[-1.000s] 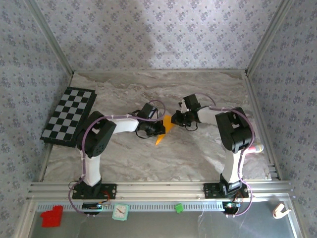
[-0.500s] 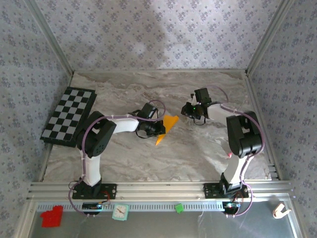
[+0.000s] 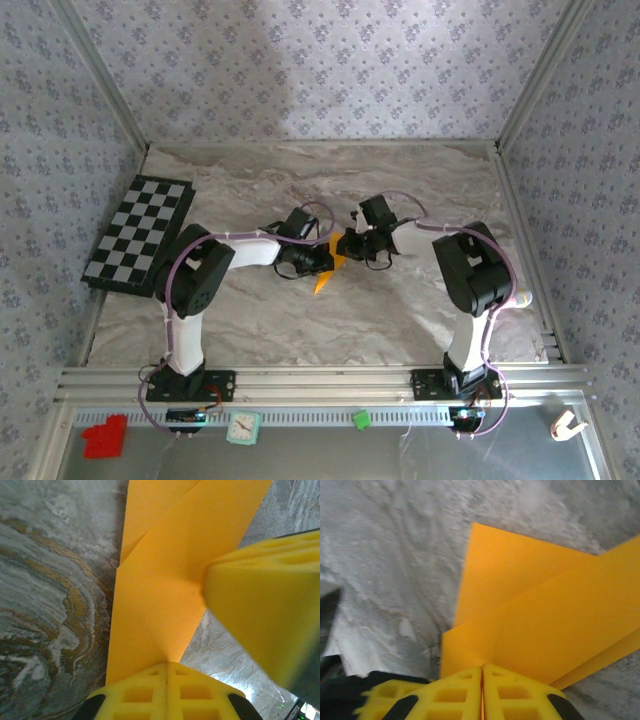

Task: Fold a paper plane with a square sheet of paper (pick it up from the middle)
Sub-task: Fold the wing for the fifth time at the center of the table.

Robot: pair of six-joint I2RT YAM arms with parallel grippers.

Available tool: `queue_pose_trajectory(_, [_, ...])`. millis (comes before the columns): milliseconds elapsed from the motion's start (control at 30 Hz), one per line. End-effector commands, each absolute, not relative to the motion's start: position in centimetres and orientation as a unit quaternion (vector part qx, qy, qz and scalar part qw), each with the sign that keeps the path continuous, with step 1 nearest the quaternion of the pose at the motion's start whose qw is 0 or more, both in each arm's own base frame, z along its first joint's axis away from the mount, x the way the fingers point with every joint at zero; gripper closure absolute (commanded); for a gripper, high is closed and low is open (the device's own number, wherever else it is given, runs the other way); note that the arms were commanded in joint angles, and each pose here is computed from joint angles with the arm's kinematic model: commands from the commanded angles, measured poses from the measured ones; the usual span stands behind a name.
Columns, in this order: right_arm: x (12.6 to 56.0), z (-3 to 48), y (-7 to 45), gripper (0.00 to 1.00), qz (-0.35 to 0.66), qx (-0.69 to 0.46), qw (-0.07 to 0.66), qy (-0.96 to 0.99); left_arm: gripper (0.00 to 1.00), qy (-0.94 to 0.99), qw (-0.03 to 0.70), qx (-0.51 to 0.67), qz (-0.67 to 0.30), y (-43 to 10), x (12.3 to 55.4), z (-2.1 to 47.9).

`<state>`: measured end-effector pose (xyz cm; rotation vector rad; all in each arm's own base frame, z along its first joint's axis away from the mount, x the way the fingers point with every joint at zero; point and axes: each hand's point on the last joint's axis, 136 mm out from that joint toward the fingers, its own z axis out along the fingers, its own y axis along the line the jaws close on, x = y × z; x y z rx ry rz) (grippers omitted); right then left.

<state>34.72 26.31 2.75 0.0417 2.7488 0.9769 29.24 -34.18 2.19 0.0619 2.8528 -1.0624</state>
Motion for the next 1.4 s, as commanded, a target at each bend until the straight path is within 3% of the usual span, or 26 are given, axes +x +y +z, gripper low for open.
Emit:
queue_pose_trajectory(0, [33.9, 1.1, 26.1, 0.91, 0.331, 0.031, 0.082, 0.939, 0.97, 0.942, 0.024, 0.03, -0.332, -33.1, 27.2, 1.1])
queue_pose_trajectory(333, [33.5, -2.0, 24.2, 0.92, 0.28, 0.056, 0.047, 0.957, 0.87, 0.932, 0.023, 0.099, -0.349, -32.2, 24.2, 2.0])
queue_pose_trajectory(700, [34.1, -1.6, 24.3, 0.92, 0.277, 0.051, 0.05, 0.958, 0.91, 0.939, 0.0, 0.137, -0.316, -30.1, 20.1, 1.5])
queue_pose_trajectory(900, [34.8, 2.2, 25.4, 0.89, 0.296, 0.012, 0.079, 0.952, 0.9, 0.936, 0.033, 0.15, -0.318, -29.5, 20.6, 4.4])
queue_pose_trajectory(1167, [34.0, 8.1, 25.9, 0.64, 0.245, -0.023, 0.127, 0.961, 0.67, 0.937, 0.149, 0.06, -0.309, -25.1, 26.0, 9.8])
queue_pose_trajectory(1367, [33.0, 9.0, 25.0, 0.48, 0.152, 0.011, 0.144, 0.978, 0.43, 0.939, 0.212, -0.034, -0.268, -18.9, 28.9, 12.2])
